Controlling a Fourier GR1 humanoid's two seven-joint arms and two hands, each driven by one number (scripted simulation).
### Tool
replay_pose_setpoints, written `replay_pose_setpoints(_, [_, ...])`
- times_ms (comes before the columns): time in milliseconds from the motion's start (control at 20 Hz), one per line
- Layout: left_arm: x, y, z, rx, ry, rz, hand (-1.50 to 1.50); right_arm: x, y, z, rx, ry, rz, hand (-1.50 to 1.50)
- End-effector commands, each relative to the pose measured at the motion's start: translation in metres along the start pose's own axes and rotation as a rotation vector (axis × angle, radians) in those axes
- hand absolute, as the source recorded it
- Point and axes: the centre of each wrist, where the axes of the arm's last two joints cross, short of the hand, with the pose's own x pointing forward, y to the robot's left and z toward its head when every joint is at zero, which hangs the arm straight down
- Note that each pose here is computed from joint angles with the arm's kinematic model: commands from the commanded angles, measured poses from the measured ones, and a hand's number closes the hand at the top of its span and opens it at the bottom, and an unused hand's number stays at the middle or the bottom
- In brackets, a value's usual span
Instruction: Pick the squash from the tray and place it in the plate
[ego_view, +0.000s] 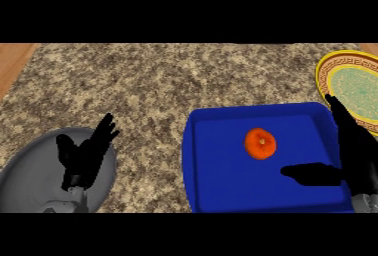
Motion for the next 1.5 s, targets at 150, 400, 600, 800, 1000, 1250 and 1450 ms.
replay_pose_setpoints(150, [-0.016, 0.000, 0.003, 0.011, 0.101, 0.020, 0.00, 0.029, 0.031, -0.009, 0.098, 0.111, 0.030, -1.50])
replay_pose_setpoints(400, [-0.021, -0.006, 0.003, 0.007, 0.100, 0.012, 0.00, 0.043, 0.059, 0.005, 0.137, 0.097, -0.001, -1.50])
replay_pose_setpoints(600, [0.001, -0.025, 0.008, -0.006, 0.084, 0.030, 0.00, 0.037, 0.069, -0.013, 0.118, 0.093, 0.004, -1.50])
replay_pose_setpoints(800, [-0.032, -0.016, 0.016, -0.007, 0.093, 0.019, 0.00, 0.047, 0.079, -0.005, 0.106, 0.146, 0.100, -1.50])
replay_pose_setpoints(1000, [-0.028, -0.010, 0.016, -0.014, 0.095, 0.028, 0.00, 0.016, 0.095, -0.014, 0.108, 0.187, 0.127, -1.50])
replay_pose_setpoints(1250, [-0.021, -0.013, 0.009, -0.015, 0.082, 0.017, 0.00, 0.034, 0.106, -0.023, 0.127, 0.202, 0.152, -1.50])
replay_pose_setpoints(1450, [-0.028, -0.009, 0.013, -0.008, 0.074, 0.013, 0.00, 0.013, 0.128, -0.046, 0.154, 0.194, 0.148, -1.50])
